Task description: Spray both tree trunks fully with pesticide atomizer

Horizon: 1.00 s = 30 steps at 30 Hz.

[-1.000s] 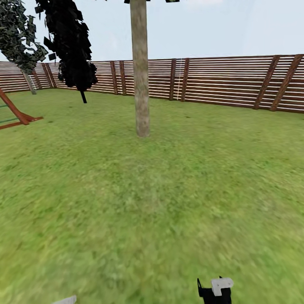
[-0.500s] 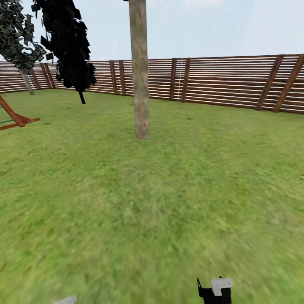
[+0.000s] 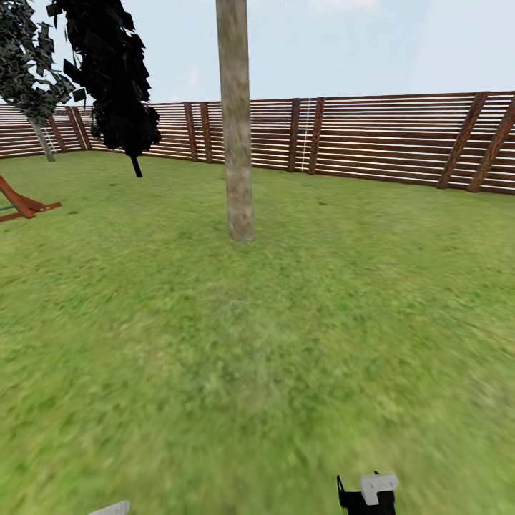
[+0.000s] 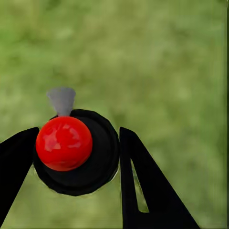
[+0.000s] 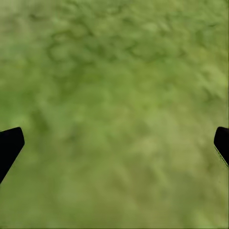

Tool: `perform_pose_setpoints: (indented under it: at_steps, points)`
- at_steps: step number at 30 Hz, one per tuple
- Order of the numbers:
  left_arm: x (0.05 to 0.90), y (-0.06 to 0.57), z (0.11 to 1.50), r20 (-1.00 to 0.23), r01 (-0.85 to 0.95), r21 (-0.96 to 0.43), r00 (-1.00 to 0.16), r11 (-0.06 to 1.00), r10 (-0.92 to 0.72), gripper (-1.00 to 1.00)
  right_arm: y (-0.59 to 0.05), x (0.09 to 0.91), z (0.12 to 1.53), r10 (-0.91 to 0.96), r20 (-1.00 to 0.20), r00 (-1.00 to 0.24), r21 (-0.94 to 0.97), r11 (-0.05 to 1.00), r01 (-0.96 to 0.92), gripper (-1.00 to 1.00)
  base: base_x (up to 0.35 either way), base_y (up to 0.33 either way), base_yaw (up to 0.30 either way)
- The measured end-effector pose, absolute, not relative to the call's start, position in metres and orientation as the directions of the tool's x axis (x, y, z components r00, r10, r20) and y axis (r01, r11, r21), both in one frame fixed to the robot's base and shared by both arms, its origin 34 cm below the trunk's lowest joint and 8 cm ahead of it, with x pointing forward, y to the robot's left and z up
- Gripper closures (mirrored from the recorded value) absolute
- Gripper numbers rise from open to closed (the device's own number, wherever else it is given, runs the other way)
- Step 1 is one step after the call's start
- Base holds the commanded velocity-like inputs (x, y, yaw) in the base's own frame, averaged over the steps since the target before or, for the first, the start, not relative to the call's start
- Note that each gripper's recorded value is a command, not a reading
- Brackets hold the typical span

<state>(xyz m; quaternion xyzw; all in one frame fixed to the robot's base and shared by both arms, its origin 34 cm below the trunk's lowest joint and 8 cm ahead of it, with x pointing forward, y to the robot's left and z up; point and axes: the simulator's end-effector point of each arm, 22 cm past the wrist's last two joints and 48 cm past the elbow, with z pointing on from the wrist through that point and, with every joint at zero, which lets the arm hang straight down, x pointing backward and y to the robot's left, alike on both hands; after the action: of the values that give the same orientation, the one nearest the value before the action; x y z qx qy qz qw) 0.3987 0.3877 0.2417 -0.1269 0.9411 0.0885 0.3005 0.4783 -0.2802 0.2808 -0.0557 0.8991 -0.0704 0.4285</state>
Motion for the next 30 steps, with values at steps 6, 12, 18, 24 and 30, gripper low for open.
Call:
perform_pose_setpoints:
  at_steps: [6, 12, 18, 24, 30]
  points:
    - [0.3987, 0.3877, 0.2417, -0.588, -0.292, 0.090, -0.787, 0.952, -0.186, 1.00, -0.2802, 0.4783, 0.2808, -0.159, -0.763, -0.627, -0.174, 0.984, -0.038, -1.00, 0.339, 0.000, 0.000]
    - [0.3987, 0.3877, 0.2417, -0.588, -0.292, 0.090, -0.787, 0.952, -0.186, 1.00, -0.2756, 0.4795, 0.2814, -0.155, -0.766, -0.624, -0.167, 0.985, -0.039, -1.00, 0.339, 0.000, 0.000]
    - [0.3987, 0.3877, 0.2417, -0.588, -0.292, 0.090, -0.787, 0.952, -0.186, 1.00, -0.2767, 0.4788, 0.2810, -0.154, -0.765, -0.626, -0.168, 0.985, -0.036, -1.00, 0.339, 0.000, 0.000]
    - [0.3991, 0.3877, 0.2419, -0.589, -0.292, 0.090, -0.786, 0.952, -0.185, 1.00, -0.2768, 0.4788, 0.2810, -0.155, -0.765, -0.626, -0.169, 0.985, -0.038, -1.00, 0.340, 0.000, 0.000]
    - [0.3990, 0.3878, 0.2419, -0.589, -0.292, 0.090, -0.786, 0.952, -0.185, 1.00, -0.2761, 0.4789, 0.2810, -0.156, -0.765, -0.625, -0.168, 0.985, -0.039, -1.00, 0.340, 0.000, 0.000]
